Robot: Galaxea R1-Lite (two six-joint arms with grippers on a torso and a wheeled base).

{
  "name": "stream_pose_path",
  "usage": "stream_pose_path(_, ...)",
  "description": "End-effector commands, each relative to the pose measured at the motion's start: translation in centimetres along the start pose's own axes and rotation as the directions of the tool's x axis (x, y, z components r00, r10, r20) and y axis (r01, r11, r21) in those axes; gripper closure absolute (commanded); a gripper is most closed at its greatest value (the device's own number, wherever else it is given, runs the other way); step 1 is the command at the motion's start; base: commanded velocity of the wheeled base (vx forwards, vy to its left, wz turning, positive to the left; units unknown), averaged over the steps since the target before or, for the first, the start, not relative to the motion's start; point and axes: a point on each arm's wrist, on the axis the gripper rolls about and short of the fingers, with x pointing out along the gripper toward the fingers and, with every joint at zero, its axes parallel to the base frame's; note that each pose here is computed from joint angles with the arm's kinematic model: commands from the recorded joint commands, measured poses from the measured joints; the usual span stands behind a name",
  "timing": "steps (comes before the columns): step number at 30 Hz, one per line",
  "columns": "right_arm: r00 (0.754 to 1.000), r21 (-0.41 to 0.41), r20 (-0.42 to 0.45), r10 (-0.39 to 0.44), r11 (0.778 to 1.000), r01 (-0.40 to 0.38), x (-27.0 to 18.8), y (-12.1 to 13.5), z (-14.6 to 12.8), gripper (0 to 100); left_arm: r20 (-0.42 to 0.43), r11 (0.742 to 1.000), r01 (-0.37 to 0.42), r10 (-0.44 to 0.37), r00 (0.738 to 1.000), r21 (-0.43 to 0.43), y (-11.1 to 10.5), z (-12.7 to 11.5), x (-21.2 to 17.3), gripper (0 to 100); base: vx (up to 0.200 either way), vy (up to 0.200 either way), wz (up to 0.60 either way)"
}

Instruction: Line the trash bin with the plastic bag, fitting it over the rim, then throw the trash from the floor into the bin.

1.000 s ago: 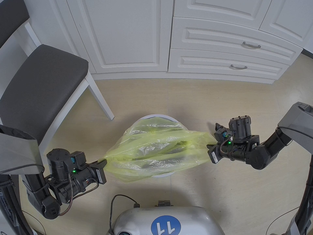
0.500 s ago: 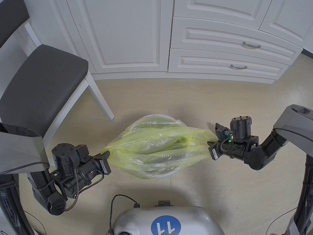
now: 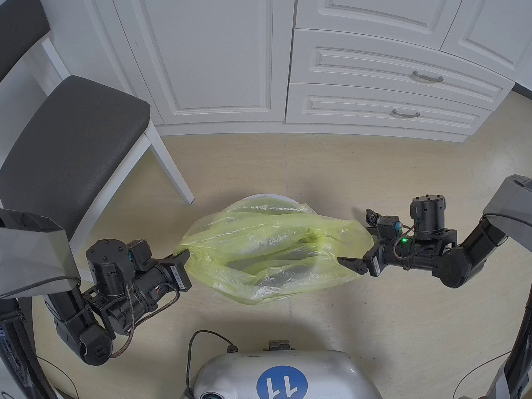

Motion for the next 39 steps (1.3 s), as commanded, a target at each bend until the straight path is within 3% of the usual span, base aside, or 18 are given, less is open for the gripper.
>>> stream_pose_path(1, 0.989, 0.002, 0.122, 0.078, 0.997, -0.079, -2.7, -2.8, -0.2, 0, -0.007, 1.0, -0.01, 0.01, 1.0, -0.006, 0.2, -0.3, 0.4, 100, 0.0, 0.0, 0.0)
stream_pose_path(10, 0.965, -0.006, 0.25, 0.081, 0.997, -0.082, -4.0, -2.3, 1.8, 0, -0.021, 1.0, -0.017, 0.017, 1.0, -0.002, 0.3, -0.5, 0.1, 100, 0.0, 0.0, 0.0)
stream_pose_path(14, 0.952, -0.054, 0.285, 0.109, 0.994, -0.097, -2.7, 2.1, 3.3, 0, -0.028, 1.0, -0.015, 0.015, 0.999, 0.0, 0.3, -0.6, 0.0, 100, 0.0, 0.0, 0.0)
stream_pose_path(16, 0.952, -0.054, 0.285, 0.109, 0.994, -0.097, -2.7, 2.1, 3.3, 0, -0.028, 1.0, -0.015, 0.015, 0.999, 0.0, 0.3, -0.6, 0.0, 100, 0.0, 0.0, 0.0)
stream_pose_path(17, 0.952, -0.067, 0.298, 0.07, 0.996, -0.052, -1.7, 4.9, 3.8, 0, -0.039, 1.0, -0.018, 0.018, 0.999, 0.006, 0.3, -0.8, -0.2, 100, 0.0, 0.0, 0.0)
stream_pose_path(22, 0.934, -0.097, 0.345, 0.09, 0.994, -0.06, -0.4, 7.7, 3.9, 0, -0.045, 1.0, -0.015, 0.015, 0.999, 0.009, 0.3, -0.9, -0.3, 100, 0.0, 0.0, 0.0)
stream_pose_path(26, 0.921, -0.1, 0.384, 0.067, 0.995, -0.031, 1.4, 8.5, 4.1, 0, -0.055, 1.0, -0.009, 0.01, 0.998, 0.011, 0.2, -1.1, -0.3, 100, 0.0, 0.0, 0.0)
stream_pose_path(32, 0.927, -0.123, 0.358, 0.108, 0.99, -0.068, 3.5, 9.4, 3.6, 0, -0.051, 1.0, 0.01, -0.009, 0.999, 0.013, -0.3, -1.2, -0.3, 100, 0.0, 0.0, 0.0)
stream_pose_path(37, 0.916, -0.169, 0.386, 0.106, 0.985, -0.042, 5.1, 9.0, 4.9, 0, -0.055, 1.0, 0.012, -0.011, 0.998, 0.015, -0.5, -1.4, -0.2, 100, 0.0, 0.0, 0.0)
stream_pose_path(39, 0.922, -0.176, 0.361, 0.138, 0.981, -0.078, 6.4, 8.4, 5.8, 0, -0.052, 1.0, 0.008, -0.007, 0.999, 0.017, -0.5, -1.3, -0.4, 100, 0.0, 0.0, 0.0)
